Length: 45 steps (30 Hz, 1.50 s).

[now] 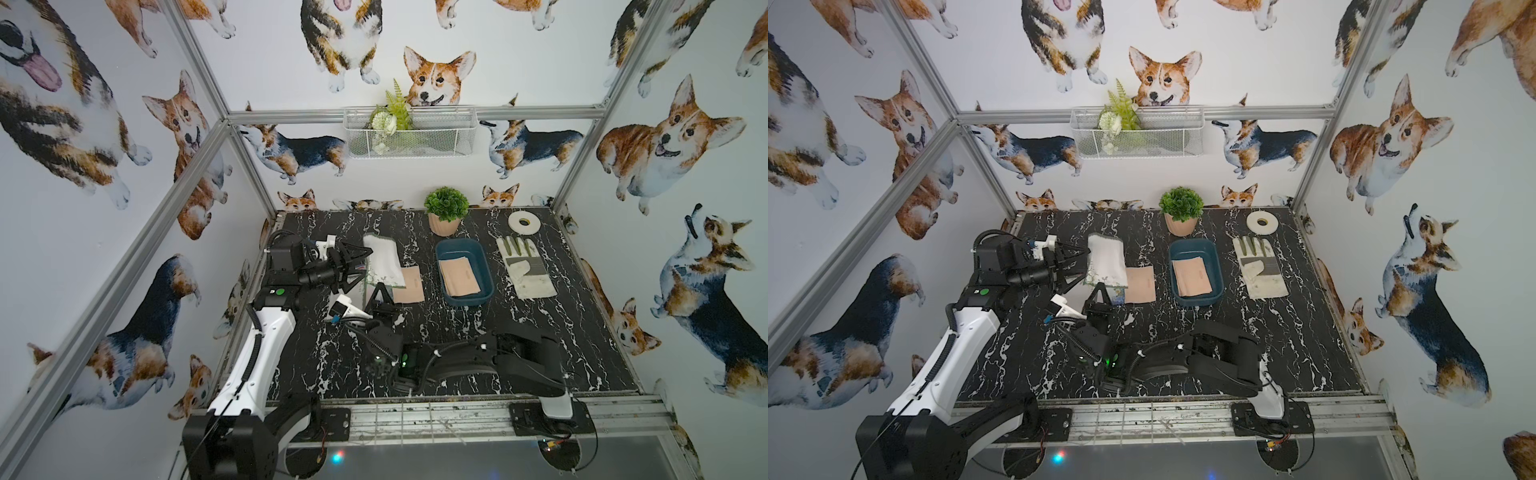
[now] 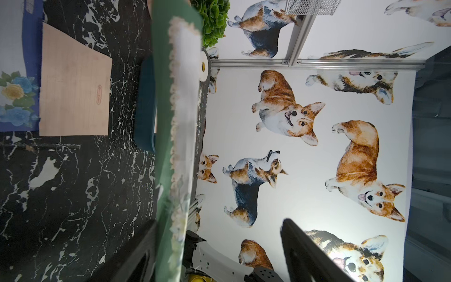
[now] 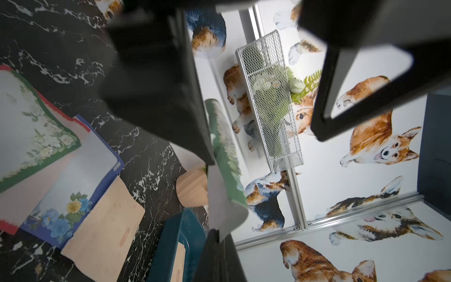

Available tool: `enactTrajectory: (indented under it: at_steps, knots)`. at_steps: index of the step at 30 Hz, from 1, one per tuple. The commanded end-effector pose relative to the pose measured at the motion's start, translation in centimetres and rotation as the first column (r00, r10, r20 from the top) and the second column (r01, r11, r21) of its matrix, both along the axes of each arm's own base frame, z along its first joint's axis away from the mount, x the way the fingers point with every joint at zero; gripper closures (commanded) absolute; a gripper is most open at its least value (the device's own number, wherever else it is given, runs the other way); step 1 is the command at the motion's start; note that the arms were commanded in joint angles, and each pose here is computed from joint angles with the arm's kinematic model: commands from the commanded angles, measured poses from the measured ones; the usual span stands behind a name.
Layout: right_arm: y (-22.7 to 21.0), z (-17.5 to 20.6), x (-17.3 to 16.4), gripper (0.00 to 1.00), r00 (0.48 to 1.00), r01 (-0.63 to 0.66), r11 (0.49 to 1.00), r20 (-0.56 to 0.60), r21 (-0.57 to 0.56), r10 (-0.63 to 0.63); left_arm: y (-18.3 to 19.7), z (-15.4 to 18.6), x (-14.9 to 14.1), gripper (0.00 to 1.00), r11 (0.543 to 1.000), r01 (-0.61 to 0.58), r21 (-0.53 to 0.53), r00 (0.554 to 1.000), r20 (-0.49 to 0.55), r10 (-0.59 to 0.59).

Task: Take out the stationery paper from the storage box
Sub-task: Pick up the stationery paper from the center of the board.

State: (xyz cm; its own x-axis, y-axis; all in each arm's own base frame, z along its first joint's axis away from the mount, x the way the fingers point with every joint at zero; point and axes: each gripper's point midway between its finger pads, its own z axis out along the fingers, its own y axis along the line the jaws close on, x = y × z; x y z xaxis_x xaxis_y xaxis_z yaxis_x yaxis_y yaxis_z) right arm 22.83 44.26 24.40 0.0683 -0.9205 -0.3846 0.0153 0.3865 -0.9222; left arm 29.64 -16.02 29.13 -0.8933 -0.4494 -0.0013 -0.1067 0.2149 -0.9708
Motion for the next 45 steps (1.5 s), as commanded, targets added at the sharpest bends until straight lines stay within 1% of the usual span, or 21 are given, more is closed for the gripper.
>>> enactTrajectory:
  at_steps: [1,4,8,11,14,15,17,18,21,23,26,27,32,34,35,36,37,41,44,45]
  knots:
    - [-0.5,3.6,-0.9,1.0,0.998,0.032,0.999,0.044,0.028,-0.033,-0.3,1.0,-0.5,0.18,0.999,0.043,-0.014,0.999,0.032,-0.042]
    - [-0.2,4.5,-1.0,1.0,0.998,0.021,0.998,0.052,0.055,-0.024,-0.2,0.1,-1.2,0.18,0.998,0.054,0.035,0.998,0.028,-0.055]
    - [0.6,4.1,-0.9,1.0,0.998,0.02,1.0,0.058,0.018,-0.021,-0.1,-0.3,-1.4,0.18,0.997,0.059,0.051,0.998,0.029,-0.061]
    - [0.7,3.8,-0.9,1.0,0.998,0.023,1.0,0.056,0.006,-0.024,0.2,-0.7,-1.6,0.18,0.993,0.056,0.102,0.998,0.028,-0.059]
    - [0.4,3.9,-0.9,1.0,0.998,0.03,0.999,0.05,0.017,-0.031,0.7,-0.8,-1.6,0.22,0.987,0.039,0.157,0.998,0.032,-0.045]
    - [0.3,3.9,-0.9,1.0,0.998,0.031,0.999,0.049,0.018,-0.032,0.8,-0.9,-1.6,0.25,0.985,0.033,0.169,0.999,0.032,-0.039]
    - [0.1,4.0,-0.9,1.0,0.998,0.034,0.999,0.047,0.02,-0.035,1.0,-0.8,-1.5,0.34,0.982,0.022,0.185,0.999,0.038,-0.029]
    - [0.0,4.0,-0.9,1.0,0.998,0.035,0.999,0.047,0.018,-0.036,1.1,-0.7,-1.4,0.4,0.981,0.016,0.192,0.999,0.041,-0.024]
    - [-0.2,4.0,-0.9,1.0,0.998,0.039,0.999,0.044,0.016,-0.04,1.3,-0.7,-1.3,0.62,0.976,0.004,0.218,0.999,0.046,-0.015]
    - [-0.3,4.0,-0.9,1.0,0.998,0.041,0.999,0.042,0.019,-0.042,1.5,-0.7,-1.2,0.74,0.973,-0.003,0.229,0.999,0.047,-0.008]
    - [-0.4,4.0,-0.9,1.0,0.998,0.044,0.999,0.041,0.022,-0.044,1.6,-0.8,-1.1,0.99,0.972,-0.012,0.235,0.999,0.047,0.001]
    - [-0.4,4.1,-1.0,1.0,0.998,0.043,0.999,0.04,0.024,-0.044,1.6,-0.9,-1.0,1.0,0.971,-0.015,0.239,0.999,0.045,0.004]
    - [-0.8,4.4,-1.1,1.0,0.998,0.039,0.998,0.038,0.047,-0.041,1.8,-0.8,-0.7,1.0,0.97,-0.03,0.241,0.999,0.05,0.018]
    - [-0.9,4.7,-1.7,0.57,0.999,0.019,0.998,0.043,0.065,-0.022,1.8,-0.5,-0.4,1.0,0.972,-0.038,0.233,0.998,0.061,0.025]
    - [-1.0,4.9,-1.9,0.43,0.999,0.007,0.997,0.045,0.075,-0.011,1.8,-0.2,-0.2,1.0,0.972,-0.045,0.229,0.997,0.07,0.03]
    - [-1.1,5.3,-2.4,0.32,0.999,-0.009,0.996,0.049,0.09,0.005,1.8,0.3,0.0,1.0,0.974,-0.055,0.221,0.996,0.084,0.037]
    - [-1.3,5.7,-2.8,0.27,0.999,-0.022,0.995,0.051,0.1,0.017,1.8,0.8,0.4,1.0,0.976,-0.066,0.209,0.994,0.101,0.045]
    - [-2.7,6.7,-4.4,0.23,0.998,-0.05,0.989,0.043,0.14,0.044,2.4,2.9,2.4,1.0,0.98,-0.109,0.169,0.981,0.175,0.08]
    - [-5.5,7.9,-5.5,0.21,0.999,-0.041,0.974,0.016,0.222,0.039,2.8,3.8,4.0,1.0,0.977,-0.138,0.165,0.968,0.231,0.098]
    - [-6.8,8.7,-5.6,0.21,1.0,-0.029,0.961,0.004,0.275,0.029,2.9,3.8,4.6,1.0,0.974,-0.146,0.171,0.963,0.251,0.1]
